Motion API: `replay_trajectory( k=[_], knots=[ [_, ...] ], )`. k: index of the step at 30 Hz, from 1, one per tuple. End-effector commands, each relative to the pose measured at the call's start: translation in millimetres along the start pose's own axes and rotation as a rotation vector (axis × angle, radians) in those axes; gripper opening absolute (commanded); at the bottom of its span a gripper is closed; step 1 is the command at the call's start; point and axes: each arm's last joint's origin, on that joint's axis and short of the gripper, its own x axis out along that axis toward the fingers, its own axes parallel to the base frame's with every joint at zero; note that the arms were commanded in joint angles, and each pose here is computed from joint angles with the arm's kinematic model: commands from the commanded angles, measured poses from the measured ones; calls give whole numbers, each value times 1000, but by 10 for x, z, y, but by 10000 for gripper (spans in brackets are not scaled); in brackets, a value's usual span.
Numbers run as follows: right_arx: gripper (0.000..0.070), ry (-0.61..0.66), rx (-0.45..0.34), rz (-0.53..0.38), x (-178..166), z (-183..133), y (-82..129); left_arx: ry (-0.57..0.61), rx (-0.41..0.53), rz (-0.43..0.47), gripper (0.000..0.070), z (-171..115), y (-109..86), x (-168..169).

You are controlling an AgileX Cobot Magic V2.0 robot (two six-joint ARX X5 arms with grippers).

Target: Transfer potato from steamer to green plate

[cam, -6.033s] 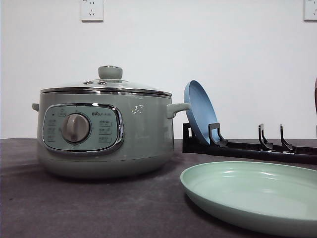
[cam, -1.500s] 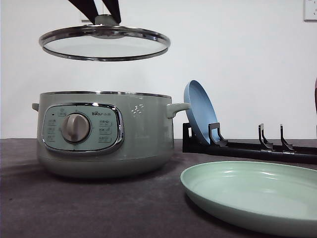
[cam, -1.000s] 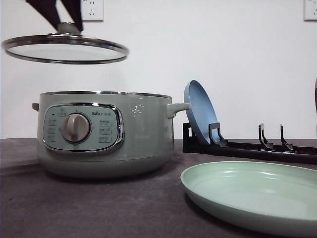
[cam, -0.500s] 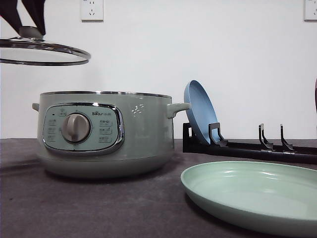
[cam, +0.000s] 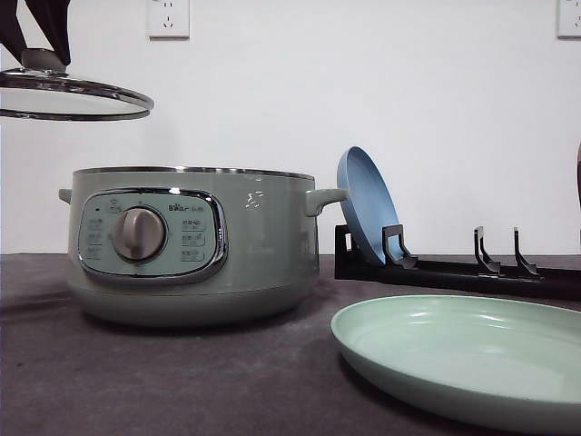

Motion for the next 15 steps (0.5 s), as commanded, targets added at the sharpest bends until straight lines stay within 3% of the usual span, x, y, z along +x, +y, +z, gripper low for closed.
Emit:
replay_trajectory(
  k=[1,10,15],
  knots=[
    [617,27,-71,27,196,184,18,-97,8,2,0,64,-16,-210],
    [616,195,-175,107,1226,789,140,-95,8,2,0,63,-17,-210],
    [616,268,-272,81,1767,959,230,-97,8,2,0,65,-16,-210]
  ],
)
